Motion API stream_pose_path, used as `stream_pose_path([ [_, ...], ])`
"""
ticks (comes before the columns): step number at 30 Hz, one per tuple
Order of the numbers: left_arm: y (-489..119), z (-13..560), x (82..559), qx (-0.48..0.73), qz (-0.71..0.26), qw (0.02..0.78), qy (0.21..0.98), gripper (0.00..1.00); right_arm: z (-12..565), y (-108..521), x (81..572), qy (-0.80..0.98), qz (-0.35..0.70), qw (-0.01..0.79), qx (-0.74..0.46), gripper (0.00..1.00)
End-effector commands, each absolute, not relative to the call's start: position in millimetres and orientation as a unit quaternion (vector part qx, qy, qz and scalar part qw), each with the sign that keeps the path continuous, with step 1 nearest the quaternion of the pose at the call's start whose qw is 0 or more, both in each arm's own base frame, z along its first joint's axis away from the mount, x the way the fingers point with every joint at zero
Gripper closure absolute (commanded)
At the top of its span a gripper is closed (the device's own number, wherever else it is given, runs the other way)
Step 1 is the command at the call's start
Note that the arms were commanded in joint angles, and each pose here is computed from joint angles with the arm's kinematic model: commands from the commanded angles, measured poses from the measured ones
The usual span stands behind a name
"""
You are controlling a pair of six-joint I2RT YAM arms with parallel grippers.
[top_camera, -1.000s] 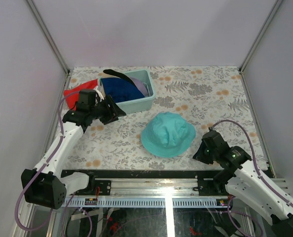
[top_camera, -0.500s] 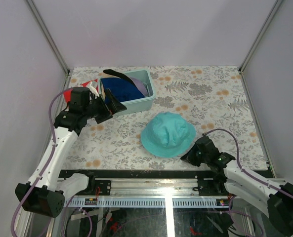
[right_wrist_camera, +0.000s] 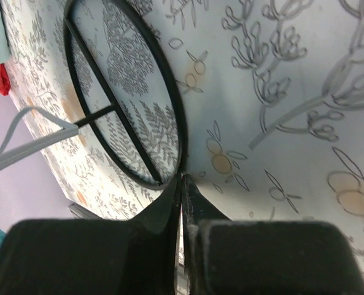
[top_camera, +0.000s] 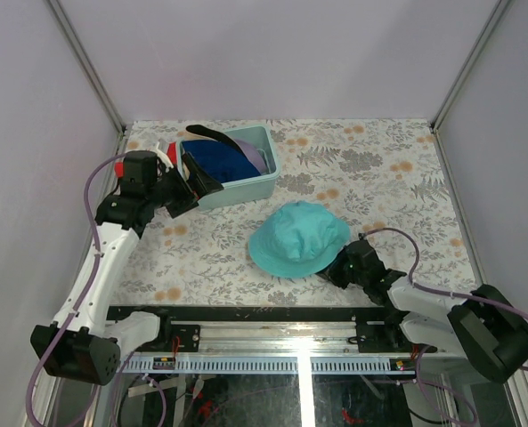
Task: Stack the hats
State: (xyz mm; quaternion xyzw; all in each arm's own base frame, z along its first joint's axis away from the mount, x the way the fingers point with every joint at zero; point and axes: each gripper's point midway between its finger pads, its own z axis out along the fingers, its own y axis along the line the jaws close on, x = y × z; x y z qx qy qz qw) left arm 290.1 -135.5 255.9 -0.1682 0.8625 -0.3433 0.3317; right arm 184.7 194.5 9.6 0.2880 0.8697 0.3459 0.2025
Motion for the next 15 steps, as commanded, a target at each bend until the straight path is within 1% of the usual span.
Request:
stream_pose_path([
  [1, -128.0, 265.8, 298.1, -0.173, -0.329, 0.348, 0.861, 0.00, 9.6, 193.1, 208.3, 0.858, 0.334, 0.237, 0.311, 1.00],
  [6, -122.4, 266.3, 302.1, -0.180, -0.312, 0.354, 0.863, 0.00, 8.8, 197.9, 217.4, 0.859, 0.330, 0.240, 0.309, 1.00],
  [15, -112.6, 244.7, 308.4, -0.203, -0.278, 0.341, 0.875, 0.00, 14.8, 203.4, 224.4, 0.864, 0.326, 0.241, 0.299, 1.00],
])
